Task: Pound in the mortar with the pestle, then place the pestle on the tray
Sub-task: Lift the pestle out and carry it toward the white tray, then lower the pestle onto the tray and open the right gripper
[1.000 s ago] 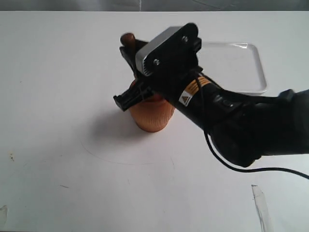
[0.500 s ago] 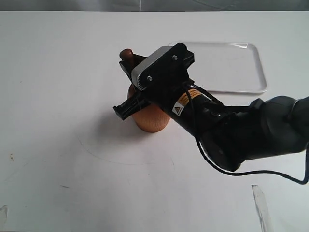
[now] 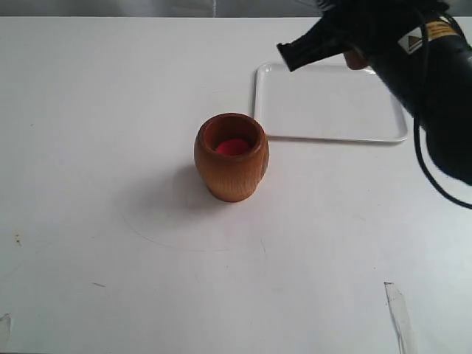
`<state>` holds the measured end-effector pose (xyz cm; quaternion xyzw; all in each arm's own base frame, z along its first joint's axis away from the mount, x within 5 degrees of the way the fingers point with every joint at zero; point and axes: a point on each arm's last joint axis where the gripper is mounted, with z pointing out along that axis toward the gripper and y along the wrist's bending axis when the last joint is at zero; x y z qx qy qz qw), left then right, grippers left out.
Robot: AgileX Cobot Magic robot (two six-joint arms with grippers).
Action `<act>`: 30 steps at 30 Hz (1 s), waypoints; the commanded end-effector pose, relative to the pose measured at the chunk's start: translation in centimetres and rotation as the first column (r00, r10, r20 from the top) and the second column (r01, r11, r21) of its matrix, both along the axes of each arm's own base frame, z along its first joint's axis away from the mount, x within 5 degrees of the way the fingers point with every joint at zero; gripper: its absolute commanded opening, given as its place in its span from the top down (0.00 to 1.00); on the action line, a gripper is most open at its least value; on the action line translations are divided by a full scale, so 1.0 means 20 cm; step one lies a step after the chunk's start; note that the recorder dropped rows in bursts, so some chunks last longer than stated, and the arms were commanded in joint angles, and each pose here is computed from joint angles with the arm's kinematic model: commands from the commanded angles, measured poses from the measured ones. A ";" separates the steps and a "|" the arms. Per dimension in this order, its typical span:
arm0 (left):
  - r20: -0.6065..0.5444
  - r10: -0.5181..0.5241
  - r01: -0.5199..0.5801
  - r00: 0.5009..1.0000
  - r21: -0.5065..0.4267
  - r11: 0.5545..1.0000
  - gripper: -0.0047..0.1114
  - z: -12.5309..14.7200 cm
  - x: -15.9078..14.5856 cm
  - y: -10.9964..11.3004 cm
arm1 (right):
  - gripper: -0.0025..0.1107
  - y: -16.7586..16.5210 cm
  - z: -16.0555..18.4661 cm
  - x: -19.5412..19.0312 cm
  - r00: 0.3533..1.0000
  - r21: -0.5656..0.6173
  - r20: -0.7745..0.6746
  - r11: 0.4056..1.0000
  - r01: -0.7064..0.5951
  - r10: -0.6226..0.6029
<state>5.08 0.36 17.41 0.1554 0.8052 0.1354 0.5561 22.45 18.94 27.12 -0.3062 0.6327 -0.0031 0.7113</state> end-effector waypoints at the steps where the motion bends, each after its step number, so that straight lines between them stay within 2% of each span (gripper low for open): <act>1: 0.004 -0.006 0.006 1.000 -0.015 1.000 0.96 0.00 0.00 0.00 | 0.98 -0.17 -0.10 0.14 0.980 -0.087 -0.167 0.992 0.095 -0.109; 4: 0.004 -0.006 0.006 1.000 -0.015 1.000 0.96 0.00 0.00 0.00 | 0.98 -0.23 -0.16 0.20 0.958 -0.121 -0.247 0.985 0.120 -0.147; 6: 0.004 -0.006 0.006 1.000 -0.015 1.000 0.96 0.00 0.00 0.00 | 0.98 -0.22 -0.20 0.28 0.926 -0.162 -0.357 0.984 0.067 -0.122; 7: 0.004 -0.006 0.006 1.000 -0.015 1.000 0.96 0.00 0.00 0.00 | 0.98 -0.18 -0.21 0.34 0.905 -0.182 -0.415 0.983 0.018 -0.093; 10: 0.004 -0.006 0.006 1.000 -0.015 1.000 0.96 0.00 0.00 0.00 | 0.98 -0.08 -0.21 0.48 0.881 -0.181 -0.471 0.983 -0.035 -0.055; 16: 0.004 -0.006 0.006 1.000 -0.015 1.000 0.96 0.00 0.00 0.00 | 0.98 0.11 -0.39 0.72 0.782 -0.184 -0.623 0.972 -0.147 0.000; 19: 0.004 -0.006 0.006 1.000 -0.015 1.000 0.96 0.00 0.00 0.00 | 0.98 0.16 -0.56 0.83 0.757 -0.201 -0.653 0.968 -0.151 -0.018; 30: 0.004 -0.006 0.006 1.000 -0.015 1.000 0.96 0.00 0.00 0.00 | 0.98 0.20 -0.86 0.90 0.713 -0.256 -0.699 0.950 -0.180 -0.054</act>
